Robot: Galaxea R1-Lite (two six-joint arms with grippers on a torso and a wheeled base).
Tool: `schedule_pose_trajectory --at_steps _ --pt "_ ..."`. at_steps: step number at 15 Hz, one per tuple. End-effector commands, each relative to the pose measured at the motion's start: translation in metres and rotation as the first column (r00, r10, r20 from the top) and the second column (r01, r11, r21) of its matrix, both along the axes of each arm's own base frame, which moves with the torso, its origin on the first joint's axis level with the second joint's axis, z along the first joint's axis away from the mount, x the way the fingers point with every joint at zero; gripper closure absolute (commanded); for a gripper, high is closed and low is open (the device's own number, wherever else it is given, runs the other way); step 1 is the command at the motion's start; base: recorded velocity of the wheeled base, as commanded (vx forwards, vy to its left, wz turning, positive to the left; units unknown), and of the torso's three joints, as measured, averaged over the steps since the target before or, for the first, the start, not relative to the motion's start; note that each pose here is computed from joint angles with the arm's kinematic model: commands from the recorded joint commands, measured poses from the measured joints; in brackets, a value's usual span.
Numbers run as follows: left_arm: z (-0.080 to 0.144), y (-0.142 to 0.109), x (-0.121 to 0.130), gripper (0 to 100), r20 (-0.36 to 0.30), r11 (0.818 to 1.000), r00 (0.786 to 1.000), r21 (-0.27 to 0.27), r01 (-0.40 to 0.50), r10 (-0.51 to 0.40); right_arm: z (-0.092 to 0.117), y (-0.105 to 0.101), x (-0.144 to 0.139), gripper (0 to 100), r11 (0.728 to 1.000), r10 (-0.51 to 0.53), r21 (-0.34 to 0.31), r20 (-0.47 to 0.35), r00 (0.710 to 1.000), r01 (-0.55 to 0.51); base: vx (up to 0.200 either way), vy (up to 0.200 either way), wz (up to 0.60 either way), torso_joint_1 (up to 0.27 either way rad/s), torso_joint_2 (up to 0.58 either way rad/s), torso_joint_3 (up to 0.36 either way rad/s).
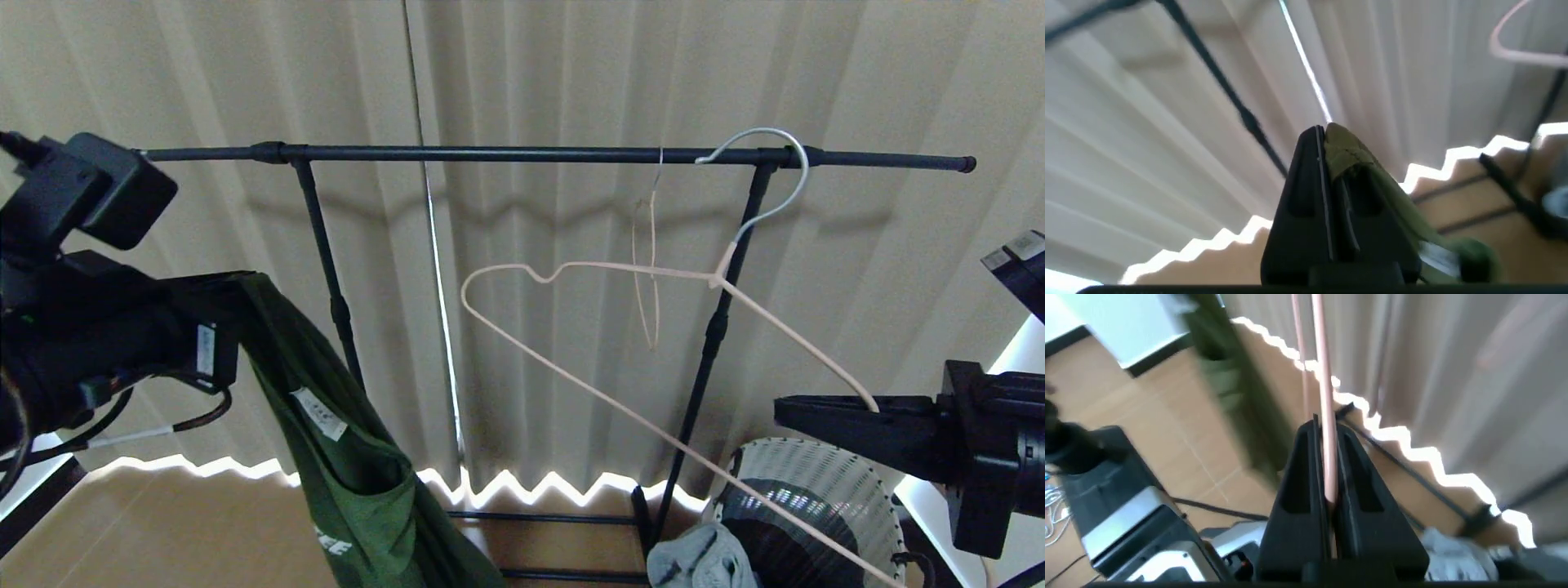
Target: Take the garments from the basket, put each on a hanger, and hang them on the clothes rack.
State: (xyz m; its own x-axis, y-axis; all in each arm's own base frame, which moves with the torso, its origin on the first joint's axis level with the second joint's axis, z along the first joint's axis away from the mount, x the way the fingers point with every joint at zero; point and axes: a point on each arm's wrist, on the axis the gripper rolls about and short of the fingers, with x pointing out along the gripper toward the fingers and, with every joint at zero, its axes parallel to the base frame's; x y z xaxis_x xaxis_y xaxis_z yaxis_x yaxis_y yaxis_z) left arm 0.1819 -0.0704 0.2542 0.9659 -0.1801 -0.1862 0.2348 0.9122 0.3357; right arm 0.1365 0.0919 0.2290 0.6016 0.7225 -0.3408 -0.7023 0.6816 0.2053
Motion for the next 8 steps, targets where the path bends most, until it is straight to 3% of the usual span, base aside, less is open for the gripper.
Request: schedule_pose_trajectory --at_steps 1,3,5,8 --pt "0.005 -0.027 0.028 100 -0.107 0.999 0.994 -0.036 0.008 -0.012 -0.001 0.008 -0.004 100 0.999 0.051 0.005 -0.010 0.999 -0.051 0.000 0.000 0.00 0.000 0.00 0.000" --pt "0.008 -0.046 0.044 100 -0.182 0.991 0.982 -0.110 -0.076 0.055 -0.001 0.018 -0.011 100 0.994 0.112 0.023 -0.030 0.993 -0.111 0.000 0.000 0.00 0.000 0.00 0.000" --pt "-0.001 -0.054 0.058 100 -0.209 0.983 0.970 -0.106 -0.151 0.127 -0.004 0.026 -0.011 100 0.989 0.145 0.017 -0.051 0.988 -0.145 0.000 0.000 0.00 0.000 0.00 0.000" --pt "-0.006 -0.059 0.059 100 -0.224 0.980 0.967 -0.121 -0.155 0.125 -0.010 0.042 -0.002 100 0.985 0.174 0.019 -0.049 0.984 -0.173 0.000 0.000 0.00 0.000 0.00 0.000"
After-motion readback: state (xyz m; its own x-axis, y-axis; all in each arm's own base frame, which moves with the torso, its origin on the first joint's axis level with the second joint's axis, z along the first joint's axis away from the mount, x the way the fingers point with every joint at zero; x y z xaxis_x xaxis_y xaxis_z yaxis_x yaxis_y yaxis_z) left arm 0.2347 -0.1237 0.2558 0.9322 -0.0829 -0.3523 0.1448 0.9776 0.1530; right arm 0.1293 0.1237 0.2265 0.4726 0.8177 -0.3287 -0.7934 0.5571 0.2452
